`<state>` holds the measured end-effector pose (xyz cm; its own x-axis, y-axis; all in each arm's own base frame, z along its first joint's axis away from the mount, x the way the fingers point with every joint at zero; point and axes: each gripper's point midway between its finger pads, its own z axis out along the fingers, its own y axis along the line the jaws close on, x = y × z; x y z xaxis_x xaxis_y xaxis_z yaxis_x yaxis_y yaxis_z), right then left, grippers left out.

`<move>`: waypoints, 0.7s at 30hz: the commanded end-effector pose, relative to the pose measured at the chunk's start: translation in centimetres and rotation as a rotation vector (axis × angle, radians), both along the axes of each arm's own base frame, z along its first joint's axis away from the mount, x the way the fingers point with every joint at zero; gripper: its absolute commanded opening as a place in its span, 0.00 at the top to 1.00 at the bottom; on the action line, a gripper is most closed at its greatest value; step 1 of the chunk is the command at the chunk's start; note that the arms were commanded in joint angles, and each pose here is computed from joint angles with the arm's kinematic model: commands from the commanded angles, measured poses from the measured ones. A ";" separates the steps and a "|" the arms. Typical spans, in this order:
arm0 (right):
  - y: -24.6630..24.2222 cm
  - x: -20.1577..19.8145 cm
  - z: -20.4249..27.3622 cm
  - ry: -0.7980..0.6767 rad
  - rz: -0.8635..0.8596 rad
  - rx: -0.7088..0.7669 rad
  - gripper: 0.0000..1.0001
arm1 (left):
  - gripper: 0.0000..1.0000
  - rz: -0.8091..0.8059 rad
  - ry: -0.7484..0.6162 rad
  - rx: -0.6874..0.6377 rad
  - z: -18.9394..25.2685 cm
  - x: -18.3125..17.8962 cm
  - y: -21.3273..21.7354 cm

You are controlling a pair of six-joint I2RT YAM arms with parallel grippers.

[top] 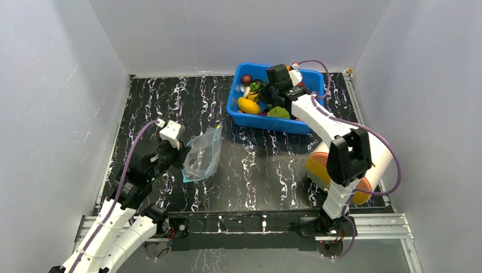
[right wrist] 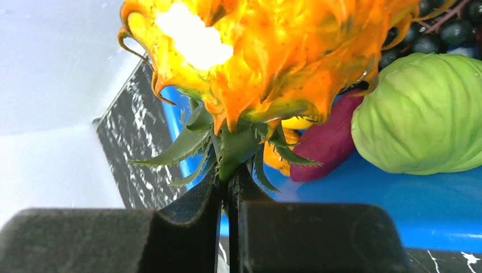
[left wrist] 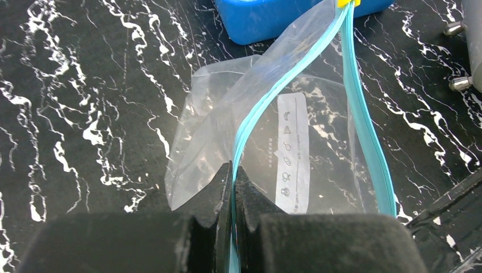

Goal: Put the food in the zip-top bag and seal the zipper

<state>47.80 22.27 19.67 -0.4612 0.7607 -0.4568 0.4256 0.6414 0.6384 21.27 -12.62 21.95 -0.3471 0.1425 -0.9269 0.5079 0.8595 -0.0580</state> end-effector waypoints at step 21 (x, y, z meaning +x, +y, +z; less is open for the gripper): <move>4.0 -18.6 10.1 -0.331 1.032 0.047 1.00 | 1.00 0.026 -0.317 0.304 6.2 4.0 2.7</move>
